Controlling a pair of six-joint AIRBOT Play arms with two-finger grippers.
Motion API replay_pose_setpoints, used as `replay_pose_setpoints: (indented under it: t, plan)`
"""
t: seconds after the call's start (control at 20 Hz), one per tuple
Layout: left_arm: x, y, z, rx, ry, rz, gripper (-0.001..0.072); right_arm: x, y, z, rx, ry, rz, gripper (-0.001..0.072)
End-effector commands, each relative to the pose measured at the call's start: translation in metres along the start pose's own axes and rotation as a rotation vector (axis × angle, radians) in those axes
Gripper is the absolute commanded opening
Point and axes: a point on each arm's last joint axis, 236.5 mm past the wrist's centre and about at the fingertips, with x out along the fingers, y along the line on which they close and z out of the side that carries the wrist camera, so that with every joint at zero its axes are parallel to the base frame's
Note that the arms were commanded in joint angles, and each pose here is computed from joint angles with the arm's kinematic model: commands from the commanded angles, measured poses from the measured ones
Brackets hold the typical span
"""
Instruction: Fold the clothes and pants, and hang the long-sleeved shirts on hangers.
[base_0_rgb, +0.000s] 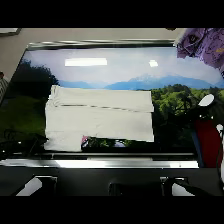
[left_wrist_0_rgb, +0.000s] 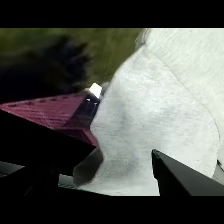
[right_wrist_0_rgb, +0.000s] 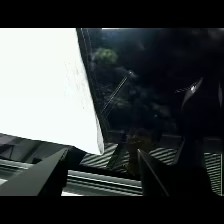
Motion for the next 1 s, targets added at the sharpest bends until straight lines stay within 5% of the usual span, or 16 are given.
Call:
replay_pose_setpoints:
  t: [0.0, 0.15, 0.25, 0.35, 0.4, 0.6, 0.95]
  plan:
    - [0.003, -0.003, -0.003, 0.004, -0.001, -0.027, 0.0602, 0.001, 0.0, 0.007, 0.003, -0.032, 0.001, 0.0503]
    - [0.003, -0.013, -0.005, -0.009, 0.006, -0.067, 0.0583, 0.001, 0.0, 0.007, 0.003, -0.035, 0.0, 0.0503]
    - [0.003, -0.016, -0.008, -0.007, 0.019, -0.081, 0.0425, 0.001, 0.0, 0.006, -0.004, -0.031, 0.0, 0.0504]
    - [0.002, -0.018, -0.012, -0.006, 0.037, -0.09, 0.0062, 0.001, -0.002, 0.004, -0.022, -0.023, -0.005, 0.0506]
    - [0.002, -0.02, -0.013, -0.003, 0.041, -0.097, 0.0018, 0.001, -0.003, 0.002, -0.031, -0.013, -0.012, 0.0509]
    - [0.002, -0.021, -0.014, 0.0, 0.043, -0.099, 0.0018, 0.003, -0.023, -0.013, -0.015, 0.039, -0.043, 0.0563]
    - [0.002, -0.021, -0.014, 0.006, 0.045, -0.101, 0.0018, 0.041, -0.022, -0.05, 0.22, 0.081, 0.249, 0.0563]
